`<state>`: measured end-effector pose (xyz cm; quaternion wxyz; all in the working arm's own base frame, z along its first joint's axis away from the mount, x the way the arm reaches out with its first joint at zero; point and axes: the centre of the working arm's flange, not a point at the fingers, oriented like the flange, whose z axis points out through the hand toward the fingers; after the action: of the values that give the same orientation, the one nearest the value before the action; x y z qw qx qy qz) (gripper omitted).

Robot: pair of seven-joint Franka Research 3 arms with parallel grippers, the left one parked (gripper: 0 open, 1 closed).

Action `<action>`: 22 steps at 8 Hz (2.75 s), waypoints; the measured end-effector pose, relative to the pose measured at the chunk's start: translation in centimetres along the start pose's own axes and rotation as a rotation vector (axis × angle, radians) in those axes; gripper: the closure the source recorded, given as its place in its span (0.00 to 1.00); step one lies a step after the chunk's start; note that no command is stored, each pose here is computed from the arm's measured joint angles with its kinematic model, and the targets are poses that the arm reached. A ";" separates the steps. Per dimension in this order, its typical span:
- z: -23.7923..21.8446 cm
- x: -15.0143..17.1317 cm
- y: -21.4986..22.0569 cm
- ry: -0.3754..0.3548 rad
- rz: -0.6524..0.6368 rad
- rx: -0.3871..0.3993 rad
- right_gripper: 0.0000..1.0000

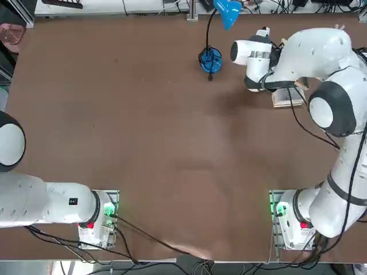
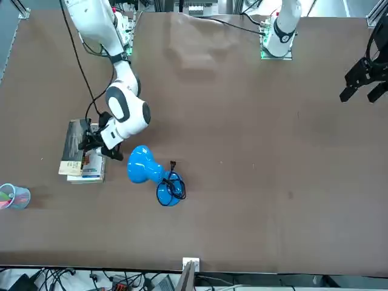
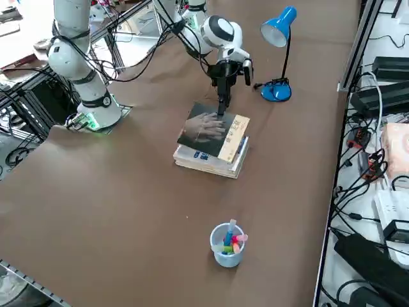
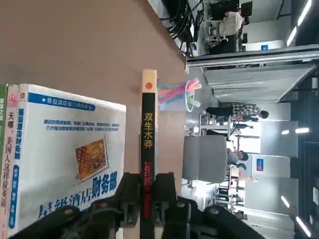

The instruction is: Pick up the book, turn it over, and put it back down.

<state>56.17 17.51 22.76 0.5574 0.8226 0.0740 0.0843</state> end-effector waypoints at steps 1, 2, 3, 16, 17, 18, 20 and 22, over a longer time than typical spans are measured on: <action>0.3 -0.1 -0.7 0.008 -0.008 -0.009 0.89; 0.4 -0.1 -1.2 0.017 -0.009 -0.017 0.89; 0.5 -0.2 -1.6 0.021 -0.002 -0.020 0.89; 0.5 -1.9 -5.0 0.057 -0.002 -0.050 0.89; 0.6 -1.9 -5.2 0.064 -0.001 -0.056 0.89; 0.6 -1.9 -5.3 0.066 0.002 -0.058 0.89; 0.6 -2.1 -5.7 0.069 -0.002 -0.060 0.89; 0.5 -2.2 -6.0 0.071 -0.007 -0.061 0.89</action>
<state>53.94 18.76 16.83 0.5796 0.8014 0.0941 0.1138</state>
